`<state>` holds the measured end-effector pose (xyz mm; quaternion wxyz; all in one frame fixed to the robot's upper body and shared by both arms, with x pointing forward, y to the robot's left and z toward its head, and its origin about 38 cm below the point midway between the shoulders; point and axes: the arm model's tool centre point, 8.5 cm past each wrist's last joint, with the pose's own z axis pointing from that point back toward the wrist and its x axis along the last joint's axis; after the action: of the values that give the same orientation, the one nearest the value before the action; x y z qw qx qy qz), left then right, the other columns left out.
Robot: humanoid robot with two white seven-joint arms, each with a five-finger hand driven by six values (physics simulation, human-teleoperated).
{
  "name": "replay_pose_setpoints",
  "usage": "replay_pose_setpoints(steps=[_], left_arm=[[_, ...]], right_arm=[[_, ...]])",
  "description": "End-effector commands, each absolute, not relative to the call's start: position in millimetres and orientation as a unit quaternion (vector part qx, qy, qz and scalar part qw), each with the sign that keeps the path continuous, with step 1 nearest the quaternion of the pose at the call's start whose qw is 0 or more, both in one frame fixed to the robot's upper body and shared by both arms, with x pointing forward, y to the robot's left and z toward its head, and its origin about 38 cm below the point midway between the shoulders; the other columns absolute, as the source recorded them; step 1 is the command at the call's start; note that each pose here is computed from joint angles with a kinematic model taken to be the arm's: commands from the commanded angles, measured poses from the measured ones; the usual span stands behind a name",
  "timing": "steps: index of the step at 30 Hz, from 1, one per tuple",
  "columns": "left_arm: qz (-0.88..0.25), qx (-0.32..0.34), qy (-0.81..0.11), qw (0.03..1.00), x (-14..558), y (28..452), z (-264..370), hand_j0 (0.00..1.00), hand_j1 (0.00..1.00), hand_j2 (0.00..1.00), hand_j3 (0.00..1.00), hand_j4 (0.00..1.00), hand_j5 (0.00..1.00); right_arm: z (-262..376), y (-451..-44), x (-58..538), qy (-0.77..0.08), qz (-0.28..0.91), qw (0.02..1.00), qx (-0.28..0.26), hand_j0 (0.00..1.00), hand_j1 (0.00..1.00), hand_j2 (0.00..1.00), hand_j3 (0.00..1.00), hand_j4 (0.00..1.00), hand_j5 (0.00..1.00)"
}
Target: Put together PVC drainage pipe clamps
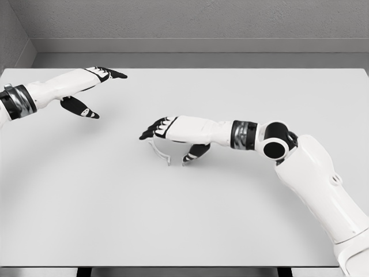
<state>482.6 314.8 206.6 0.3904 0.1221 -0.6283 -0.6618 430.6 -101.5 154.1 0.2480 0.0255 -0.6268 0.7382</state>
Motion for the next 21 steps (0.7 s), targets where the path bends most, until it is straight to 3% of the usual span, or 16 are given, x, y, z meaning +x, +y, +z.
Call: replay_pose_setpoints(steps=[1,10,14,21], left_arm=[[-0.659,0.121,-0.63,0.392,483,315,207,1.0,1.0,1.0,1.0,1.0,1.0],[-0.657,0.123,-0.631,0.395,483,318,207,1.0,1.0,1.0,1.0,1.0,1.0],[-0.657,0.123,-0.631,0.395,483,318,207,1.0,1.0,1.0,1.0,1.0,1.0],[-0.656,0.122,-0.631,0.395,483,317,207,1.0,1.0,1.0,1.0,1.0,1.0]], right_arm=[[155,-101,431,-0.629,0.736,0.249,0.027,1.0,1.0,1.0,1.0,1.0,1.0],[158,-100,432,-0.632,0.734,0.248,0.026,1.0,1.0,1.0,1.0,1.0,1.0],[176,-125,446,-0.653,0.709,0.266,-0.001,1.0,1.0,1.0,1.0,1.0,1.0],[139,-112,438,-0.614,0.739,0.277,0.029,1.0,1.0,1.0,1.0,1.0,1.0]])
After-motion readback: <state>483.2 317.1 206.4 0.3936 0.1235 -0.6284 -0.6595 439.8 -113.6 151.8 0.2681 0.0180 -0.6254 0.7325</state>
